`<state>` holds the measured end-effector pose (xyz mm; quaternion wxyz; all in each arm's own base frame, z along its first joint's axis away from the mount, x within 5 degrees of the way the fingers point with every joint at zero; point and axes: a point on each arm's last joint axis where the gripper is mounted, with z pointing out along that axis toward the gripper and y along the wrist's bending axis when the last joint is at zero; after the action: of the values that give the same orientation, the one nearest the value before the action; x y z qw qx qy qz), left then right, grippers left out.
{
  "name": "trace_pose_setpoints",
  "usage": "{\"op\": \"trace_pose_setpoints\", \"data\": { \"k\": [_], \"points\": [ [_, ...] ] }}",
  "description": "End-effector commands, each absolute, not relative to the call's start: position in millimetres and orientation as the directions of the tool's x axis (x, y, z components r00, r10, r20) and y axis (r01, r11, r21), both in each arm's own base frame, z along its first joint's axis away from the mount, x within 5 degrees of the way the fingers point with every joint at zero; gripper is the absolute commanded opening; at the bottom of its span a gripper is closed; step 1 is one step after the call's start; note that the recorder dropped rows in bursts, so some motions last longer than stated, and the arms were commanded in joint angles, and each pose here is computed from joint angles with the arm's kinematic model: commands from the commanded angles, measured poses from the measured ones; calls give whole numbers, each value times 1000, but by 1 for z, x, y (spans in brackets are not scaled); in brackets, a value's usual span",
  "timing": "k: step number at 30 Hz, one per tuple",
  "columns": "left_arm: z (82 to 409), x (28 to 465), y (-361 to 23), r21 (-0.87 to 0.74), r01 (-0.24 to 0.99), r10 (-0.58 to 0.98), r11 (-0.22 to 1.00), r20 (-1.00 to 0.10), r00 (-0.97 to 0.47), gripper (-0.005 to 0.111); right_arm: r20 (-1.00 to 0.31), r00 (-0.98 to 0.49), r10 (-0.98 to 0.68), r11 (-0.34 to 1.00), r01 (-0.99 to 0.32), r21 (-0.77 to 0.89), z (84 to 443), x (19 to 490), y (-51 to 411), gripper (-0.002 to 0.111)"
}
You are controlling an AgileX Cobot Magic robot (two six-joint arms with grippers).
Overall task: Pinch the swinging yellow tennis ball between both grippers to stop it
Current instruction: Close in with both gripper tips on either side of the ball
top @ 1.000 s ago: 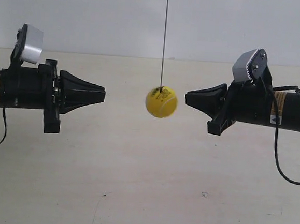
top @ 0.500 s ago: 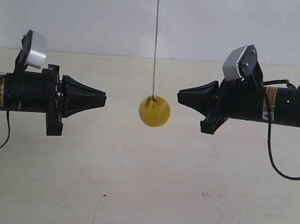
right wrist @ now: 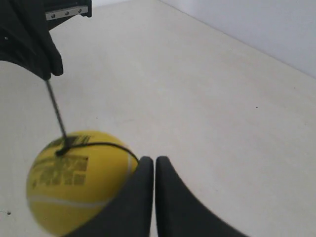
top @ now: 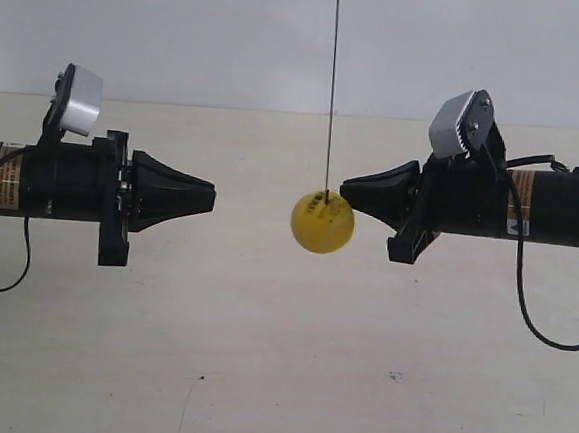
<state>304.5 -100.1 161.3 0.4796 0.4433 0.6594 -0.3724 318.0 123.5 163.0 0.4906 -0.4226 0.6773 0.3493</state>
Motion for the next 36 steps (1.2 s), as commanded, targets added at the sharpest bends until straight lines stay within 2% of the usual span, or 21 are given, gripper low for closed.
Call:
{"op": "trace_pose_setpoints", "data": {
  "k": [1,15,36],
  "points": [
    [164,304,-115,-61,957,233,284,-964,-131,5,-961,-161,-225,381,-922,65,164,317,125,0],
    [161,309,-121,-44,947,299,320,-943,-145,5,-964,-142,-224,371,-927,50,162,331,127,0],
    [163,307,-123,-61,955,274,290,-951,-144,5,-963,-184,-195,277,-953,126,161,333,132,0]
  ]
}}
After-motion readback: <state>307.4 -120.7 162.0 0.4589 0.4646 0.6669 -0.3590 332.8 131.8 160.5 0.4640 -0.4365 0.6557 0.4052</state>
